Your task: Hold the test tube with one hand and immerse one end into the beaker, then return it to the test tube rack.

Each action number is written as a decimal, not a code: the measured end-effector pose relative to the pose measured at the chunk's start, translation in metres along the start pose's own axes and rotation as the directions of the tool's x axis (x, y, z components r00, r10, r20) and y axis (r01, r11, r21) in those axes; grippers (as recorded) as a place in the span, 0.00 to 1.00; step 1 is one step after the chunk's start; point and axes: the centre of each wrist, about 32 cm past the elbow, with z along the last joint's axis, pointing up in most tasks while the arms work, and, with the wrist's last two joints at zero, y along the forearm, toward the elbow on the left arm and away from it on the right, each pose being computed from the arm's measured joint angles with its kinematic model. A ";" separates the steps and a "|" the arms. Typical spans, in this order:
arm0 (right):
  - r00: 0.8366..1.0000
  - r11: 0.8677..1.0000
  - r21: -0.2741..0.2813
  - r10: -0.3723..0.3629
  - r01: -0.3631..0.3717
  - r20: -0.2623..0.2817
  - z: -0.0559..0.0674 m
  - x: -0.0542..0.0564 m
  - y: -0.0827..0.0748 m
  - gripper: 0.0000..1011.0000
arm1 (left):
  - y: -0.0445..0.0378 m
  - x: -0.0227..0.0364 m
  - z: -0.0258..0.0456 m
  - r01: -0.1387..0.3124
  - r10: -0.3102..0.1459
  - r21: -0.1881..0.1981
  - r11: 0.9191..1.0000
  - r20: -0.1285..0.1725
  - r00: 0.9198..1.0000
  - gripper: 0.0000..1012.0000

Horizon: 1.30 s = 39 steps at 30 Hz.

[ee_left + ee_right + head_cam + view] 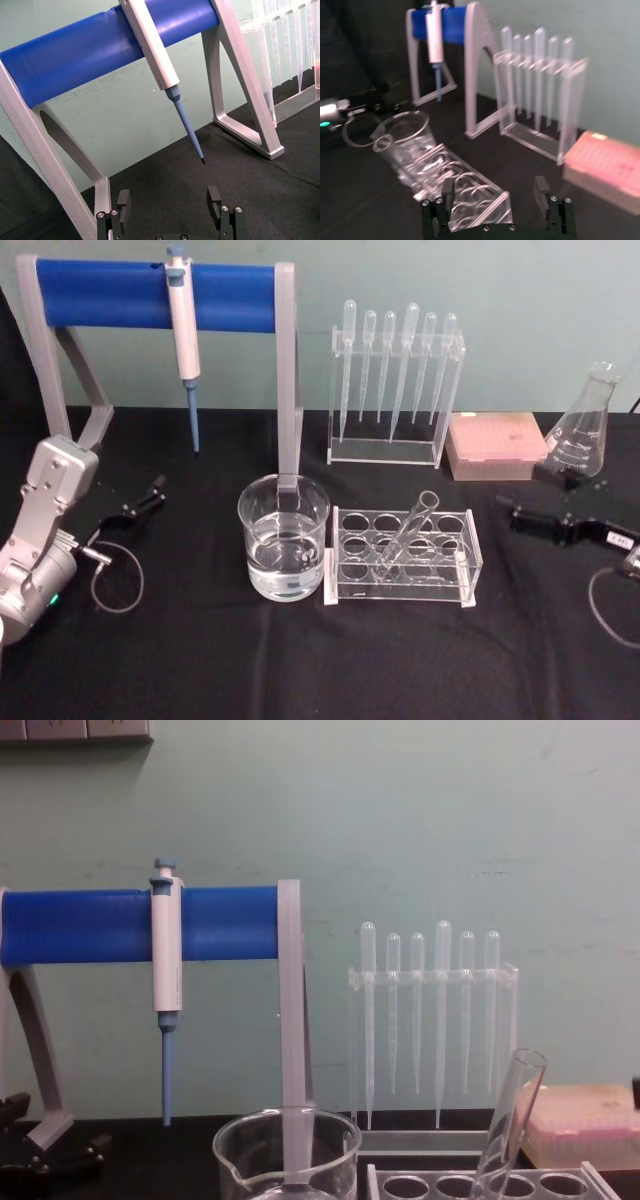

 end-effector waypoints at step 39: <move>0.928 0.926 0.080 0.359 -0.368 0.100 -0.020 0.002 0.053 0.99 | 0.0000 0.0000 0.0000 0.000 0.000 0.000 1.000 0.000 1.000 0.99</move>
